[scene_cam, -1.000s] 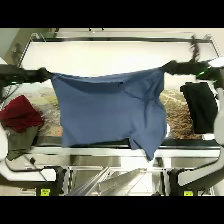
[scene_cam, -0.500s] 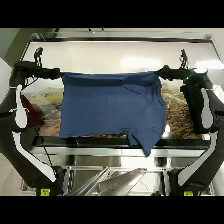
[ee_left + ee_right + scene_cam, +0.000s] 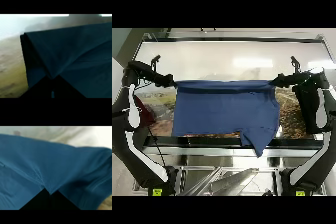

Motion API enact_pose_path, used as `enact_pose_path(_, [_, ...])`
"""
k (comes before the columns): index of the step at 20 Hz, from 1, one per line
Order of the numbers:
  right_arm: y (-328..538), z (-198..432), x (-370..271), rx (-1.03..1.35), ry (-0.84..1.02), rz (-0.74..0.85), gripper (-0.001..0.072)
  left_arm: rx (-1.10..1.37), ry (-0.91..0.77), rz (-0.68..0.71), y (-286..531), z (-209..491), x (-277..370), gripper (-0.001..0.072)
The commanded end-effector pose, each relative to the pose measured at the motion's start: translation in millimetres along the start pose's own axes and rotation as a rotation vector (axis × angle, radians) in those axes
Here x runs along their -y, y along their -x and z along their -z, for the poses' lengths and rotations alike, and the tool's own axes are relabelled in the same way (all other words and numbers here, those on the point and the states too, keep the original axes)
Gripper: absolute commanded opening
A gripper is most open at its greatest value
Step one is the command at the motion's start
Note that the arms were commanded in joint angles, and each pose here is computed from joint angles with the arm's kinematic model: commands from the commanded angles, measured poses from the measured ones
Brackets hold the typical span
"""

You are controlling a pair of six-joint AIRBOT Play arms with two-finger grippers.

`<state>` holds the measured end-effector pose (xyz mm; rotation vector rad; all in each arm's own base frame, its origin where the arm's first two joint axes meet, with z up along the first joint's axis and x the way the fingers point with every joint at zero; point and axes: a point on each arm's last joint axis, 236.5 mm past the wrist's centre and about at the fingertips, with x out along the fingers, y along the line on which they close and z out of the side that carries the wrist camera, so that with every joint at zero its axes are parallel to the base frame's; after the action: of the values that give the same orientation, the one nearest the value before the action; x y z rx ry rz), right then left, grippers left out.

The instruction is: Fold the shirts.

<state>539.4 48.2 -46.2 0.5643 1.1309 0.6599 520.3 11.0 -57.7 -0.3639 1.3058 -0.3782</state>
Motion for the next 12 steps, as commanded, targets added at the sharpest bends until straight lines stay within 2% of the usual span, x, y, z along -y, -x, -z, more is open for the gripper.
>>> enact_pose_path(1, [-2, 20, 24, -0.08, -0.007, 0.103, 0.0015, -0.095, 0.071, -0.007, -21, 34, -11, 0.0017])
enact_pose_path(12, [-12, 15, 19, -0.069, 0.015, 0.124, 0.0031, -0.097, 0.049, -0.008, -28, 36, -13, 0.002])
